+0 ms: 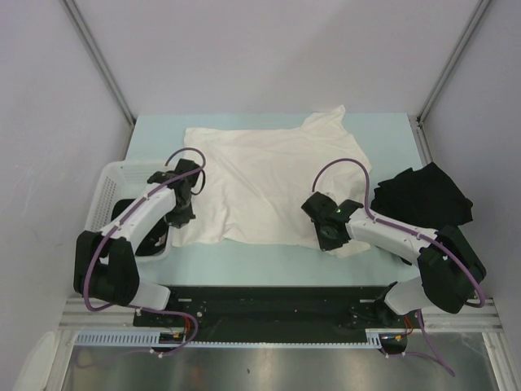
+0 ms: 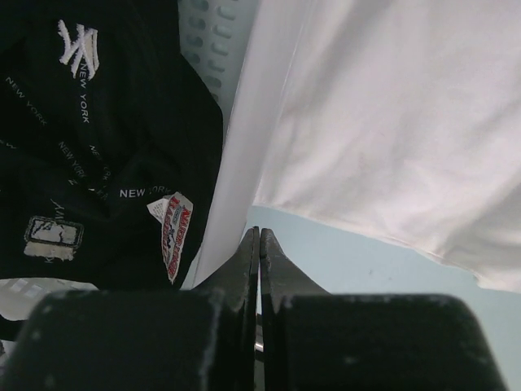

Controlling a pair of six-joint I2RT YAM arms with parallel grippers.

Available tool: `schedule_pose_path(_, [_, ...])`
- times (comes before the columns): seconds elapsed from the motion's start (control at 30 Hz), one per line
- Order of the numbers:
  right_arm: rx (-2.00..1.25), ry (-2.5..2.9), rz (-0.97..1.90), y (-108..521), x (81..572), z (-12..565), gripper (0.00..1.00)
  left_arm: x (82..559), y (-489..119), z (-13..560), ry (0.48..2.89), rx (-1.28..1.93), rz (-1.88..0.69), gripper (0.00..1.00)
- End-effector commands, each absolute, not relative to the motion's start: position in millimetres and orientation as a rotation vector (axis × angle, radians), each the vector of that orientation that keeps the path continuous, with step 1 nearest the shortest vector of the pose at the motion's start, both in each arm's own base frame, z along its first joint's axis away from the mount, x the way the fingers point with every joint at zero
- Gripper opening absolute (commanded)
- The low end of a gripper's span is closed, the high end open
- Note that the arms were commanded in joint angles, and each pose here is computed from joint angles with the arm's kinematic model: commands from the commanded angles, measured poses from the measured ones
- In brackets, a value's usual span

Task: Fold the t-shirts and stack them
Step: Grap the side of the flattened tshirt closest away from the robot with both arms

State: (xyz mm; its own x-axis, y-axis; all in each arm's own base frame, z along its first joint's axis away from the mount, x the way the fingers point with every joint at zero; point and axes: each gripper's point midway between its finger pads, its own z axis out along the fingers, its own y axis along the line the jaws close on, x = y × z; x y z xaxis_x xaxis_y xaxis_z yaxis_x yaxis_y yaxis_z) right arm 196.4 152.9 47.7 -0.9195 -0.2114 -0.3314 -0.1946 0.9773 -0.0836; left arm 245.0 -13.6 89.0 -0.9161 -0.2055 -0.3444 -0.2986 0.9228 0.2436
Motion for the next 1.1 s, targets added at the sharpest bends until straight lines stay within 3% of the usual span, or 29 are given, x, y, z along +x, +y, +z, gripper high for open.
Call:
schedule_pose_path(0.0, [-0.292,2.737,-0.034,161,209,59,0.07,254,-2,106,2.71,-0.396,0.447,0.0])
schedule_pose_path(0.67, [-0.282,2.736,-0.03,161,209,60,0.07,260,21,108,2.703,-0.434,0.469,0.0])
schedule_pose_path(1.07, [-0.255,2.739,-0.01,165,211,58,0.07,249,7,93,2.797,-0.336,0.354,0.0])
